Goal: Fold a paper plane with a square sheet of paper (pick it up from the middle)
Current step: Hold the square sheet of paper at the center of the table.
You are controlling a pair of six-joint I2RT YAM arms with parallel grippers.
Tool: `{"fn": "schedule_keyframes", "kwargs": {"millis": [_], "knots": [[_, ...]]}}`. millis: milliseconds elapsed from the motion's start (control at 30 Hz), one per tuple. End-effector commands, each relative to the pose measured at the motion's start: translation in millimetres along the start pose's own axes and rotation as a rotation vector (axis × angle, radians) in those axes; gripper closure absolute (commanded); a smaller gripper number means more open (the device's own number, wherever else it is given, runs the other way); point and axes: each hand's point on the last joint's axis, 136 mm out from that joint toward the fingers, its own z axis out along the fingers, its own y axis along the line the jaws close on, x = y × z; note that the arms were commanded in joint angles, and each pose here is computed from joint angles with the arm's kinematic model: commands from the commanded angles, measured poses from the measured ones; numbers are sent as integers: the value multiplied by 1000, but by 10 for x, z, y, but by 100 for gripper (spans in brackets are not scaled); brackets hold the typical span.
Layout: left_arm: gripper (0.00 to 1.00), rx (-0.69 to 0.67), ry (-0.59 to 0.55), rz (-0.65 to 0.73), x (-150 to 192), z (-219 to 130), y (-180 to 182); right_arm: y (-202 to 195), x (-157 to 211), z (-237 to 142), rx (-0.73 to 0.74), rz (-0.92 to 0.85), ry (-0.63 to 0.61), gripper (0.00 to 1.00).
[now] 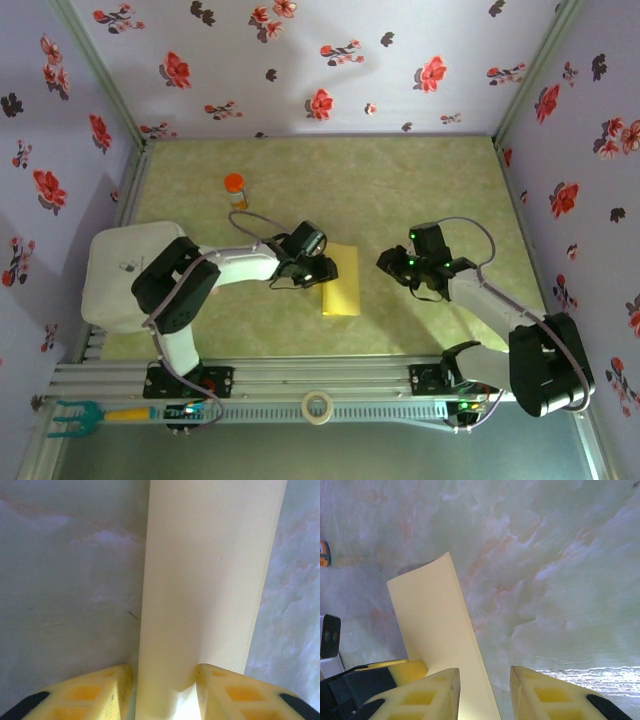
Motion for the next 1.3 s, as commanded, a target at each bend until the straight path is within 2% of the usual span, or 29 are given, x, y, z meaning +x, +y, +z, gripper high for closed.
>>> {"fn": "schedule_keyframes", "kwargs": {"millis": [0, 633, 1267], "knots": [[58, -128, -7, -10, 15, 24, 299, -11, 14, 26, -5, 19, 12, 67], [54, -203, 33, -10, 41, 180, 435, -12, 36, 59, -12, 25, 27, 67], [54, -266, 92, 25, 103, 277, 542, -23, 60, 92, -13, 31, 43, 67]]}}
